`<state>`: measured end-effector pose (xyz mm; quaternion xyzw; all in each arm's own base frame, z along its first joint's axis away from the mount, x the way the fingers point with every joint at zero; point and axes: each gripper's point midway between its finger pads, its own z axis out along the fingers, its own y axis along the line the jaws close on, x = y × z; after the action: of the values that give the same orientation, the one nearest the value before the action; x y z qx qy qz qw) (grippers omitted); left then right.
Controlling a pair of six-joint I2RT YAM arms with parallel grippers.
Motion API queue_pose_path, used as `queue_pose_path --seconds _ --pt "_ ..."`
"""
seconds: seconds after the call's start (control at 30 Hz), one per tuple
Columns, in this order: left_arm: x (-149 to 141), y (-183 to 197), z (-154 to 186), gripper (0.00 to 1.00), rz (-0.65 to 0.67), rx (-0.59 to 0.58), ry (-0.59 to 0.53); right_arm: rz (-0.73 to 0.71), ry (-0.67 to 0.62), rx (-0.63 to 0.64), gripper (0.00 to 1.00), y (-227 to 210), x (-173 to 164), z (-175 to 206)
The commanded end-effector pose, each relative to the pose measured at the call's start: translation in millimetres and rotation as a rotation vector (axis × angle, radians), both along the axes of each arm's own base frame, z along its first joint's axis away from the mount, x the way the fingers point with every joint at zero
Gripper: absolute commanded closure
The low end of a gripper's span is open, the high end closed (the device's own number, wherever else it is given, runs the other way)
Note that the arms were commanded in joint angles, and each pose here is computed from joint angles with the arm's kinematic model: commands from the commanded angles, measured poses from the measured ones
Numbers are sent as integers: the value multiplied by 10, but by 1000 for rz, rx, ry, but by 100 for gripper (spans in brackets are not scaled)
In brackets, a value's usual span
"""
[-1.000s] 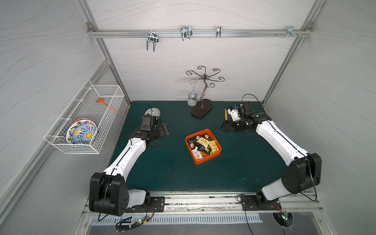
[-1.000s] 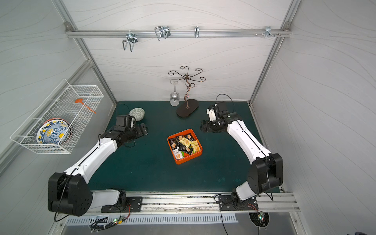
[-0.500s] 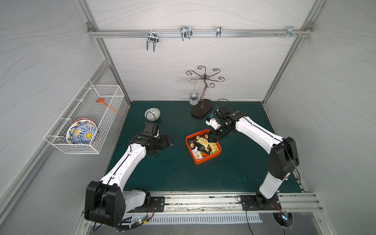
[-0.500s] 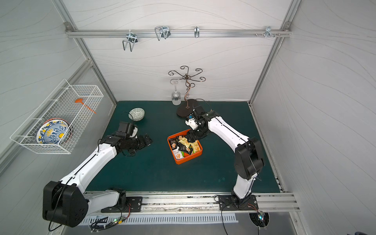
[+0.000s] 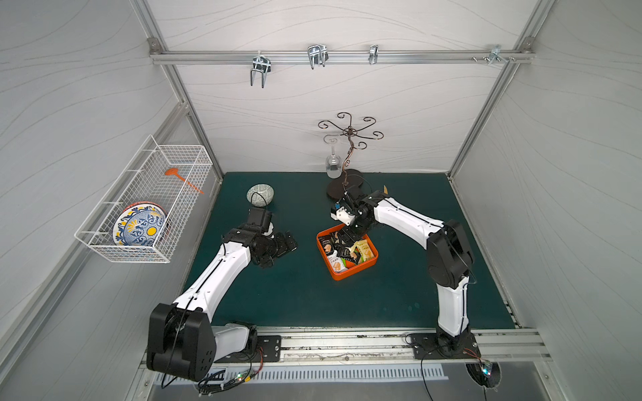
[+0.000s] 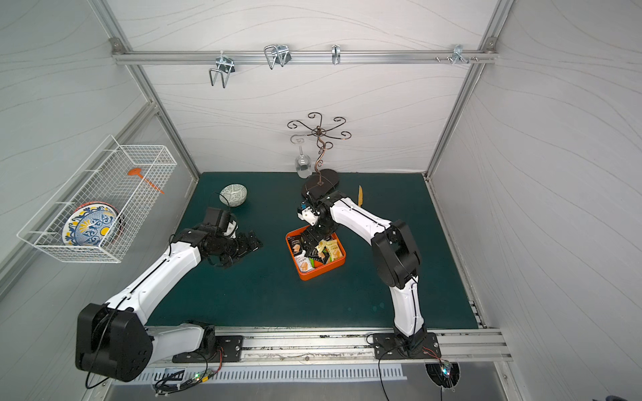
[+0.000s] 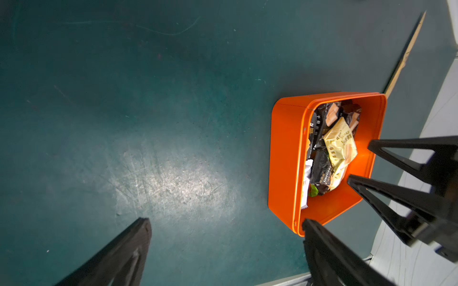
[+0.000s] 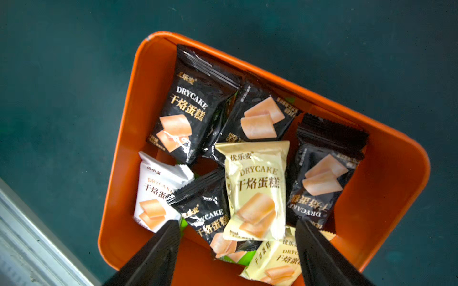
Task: Take the cookies out of the storage box
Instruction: Pick up the cookie from the storage box.
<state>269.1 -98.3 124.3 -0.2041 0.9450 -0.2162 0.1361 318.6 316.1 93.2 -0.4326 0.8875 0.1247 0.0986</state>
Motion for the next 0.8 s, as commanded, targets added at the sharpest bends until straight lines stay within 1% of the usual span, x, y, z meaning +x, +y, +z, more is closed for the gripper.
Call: queue_pose_path --seconds 0.0,0.17,0.37,0.43,0.53,0.6,0.7,0.77 --pt "-44 -15 72 1 -4 -16 -16 30 -41 -60 20 -8 96 -102" --pt "-68 -8 51 1 -20 -5 -10 40 -30 -67 20 22 77 -221" --pt "-52 -5 67 1 -38 5 -11 69 -42 -119 22 97 17 -379" --pt "-57 -3 79 1 -45 9 -11 67 -42 -134 27 96 25 -442" --pt "-67 10 97 1 -48 17 -16 62 -37 -161 32 69 30 -521" --pt "-72 17 94 1 -47 20 -18 60 -41 -166 38 57 43 -538" --pt "-79 18 84 1 -50 22 -14 53 -40 -165 40 62 45 -543" --pt "-80 16 83 1 -53 24 -14 49 -44 -166 45 62 54 -538"
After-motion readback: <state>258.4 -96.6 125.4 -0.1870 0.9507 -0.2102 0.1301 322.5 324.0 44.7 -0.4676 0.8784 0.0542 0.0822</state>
